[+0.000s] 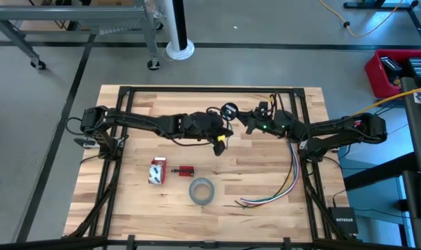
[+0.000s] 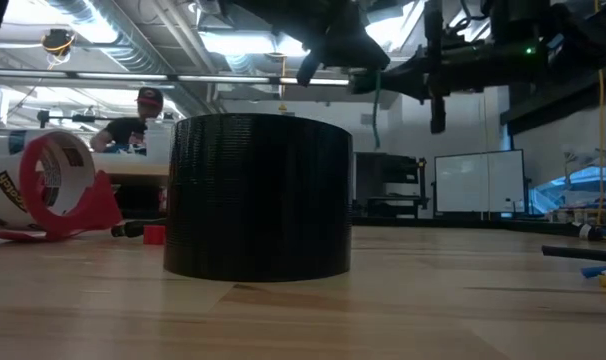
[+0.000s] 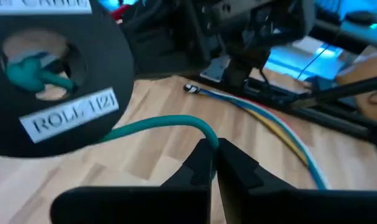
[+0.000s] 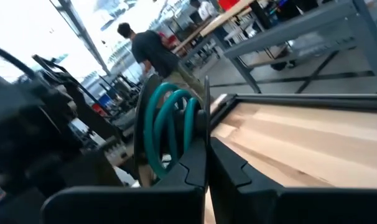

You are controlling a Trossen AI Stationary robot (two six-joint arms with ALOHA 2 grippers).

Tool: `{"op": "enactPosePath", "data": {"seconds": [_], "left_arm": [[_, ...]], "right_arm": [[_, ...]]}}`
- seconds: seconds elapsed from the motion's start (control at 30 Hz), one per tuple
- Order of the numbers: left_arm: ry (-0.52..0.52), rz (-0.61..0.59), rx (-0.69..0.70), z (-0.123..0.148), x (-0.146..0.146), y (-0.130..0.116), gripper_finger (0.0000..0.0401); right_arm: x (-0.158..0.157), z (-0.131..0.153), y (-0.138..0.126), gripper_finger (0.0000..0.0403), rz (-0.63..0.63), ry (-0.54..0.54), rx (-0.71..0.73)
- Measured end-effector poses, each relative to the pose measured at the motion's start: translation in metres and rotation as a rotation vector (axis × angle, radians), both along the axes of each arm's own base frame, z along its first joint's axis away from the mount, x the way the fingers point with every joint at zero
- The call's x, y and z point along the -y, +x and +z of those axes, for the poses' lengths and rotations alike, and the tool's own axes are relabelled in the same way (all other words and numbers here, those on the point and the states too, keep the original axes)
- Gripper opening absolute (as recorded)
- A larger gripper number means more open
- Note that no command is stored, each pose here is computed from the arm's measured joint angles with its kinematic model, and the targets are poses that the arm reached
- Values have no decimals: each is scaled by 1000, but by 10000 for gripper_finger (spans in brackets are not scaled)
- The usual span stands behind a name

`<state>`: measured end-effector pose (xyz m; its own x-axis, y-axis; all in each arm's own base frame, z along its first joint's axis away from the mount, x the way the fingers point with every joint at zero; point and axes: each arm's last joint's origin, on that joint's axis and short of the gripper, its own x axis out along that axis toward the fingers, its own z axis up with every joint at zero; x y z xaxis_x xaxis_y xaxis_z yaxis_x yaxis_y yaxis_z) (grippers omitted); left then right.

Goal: Coil cords
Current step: Coil the green wire onto the spool

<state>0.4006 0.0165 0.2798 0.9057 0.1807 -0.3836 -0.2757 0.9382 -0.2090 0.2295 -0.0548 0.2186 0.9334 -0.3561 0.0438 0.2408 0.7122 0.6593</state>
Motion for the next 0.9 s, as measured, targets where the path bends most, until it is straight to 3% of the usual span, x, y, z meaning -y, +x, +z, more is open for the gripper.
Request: {"op": "enactPosePath", "data": {"seconds": [0.37, 0.63, 0.9], "left_arm": [[-171, -2, 61, 3, -9, 1, 0], [-217, -44, 99, -13, -11, 16, 0], [-217, -6, 130, -6, -28, 12, 0]], "right_arm": [[0, -5, 1, 5, -1, 5, -44], [1, -17, 6, 5, 4, 32, -92], [1, -17, 7, 5, 9, 33, -93]]}}
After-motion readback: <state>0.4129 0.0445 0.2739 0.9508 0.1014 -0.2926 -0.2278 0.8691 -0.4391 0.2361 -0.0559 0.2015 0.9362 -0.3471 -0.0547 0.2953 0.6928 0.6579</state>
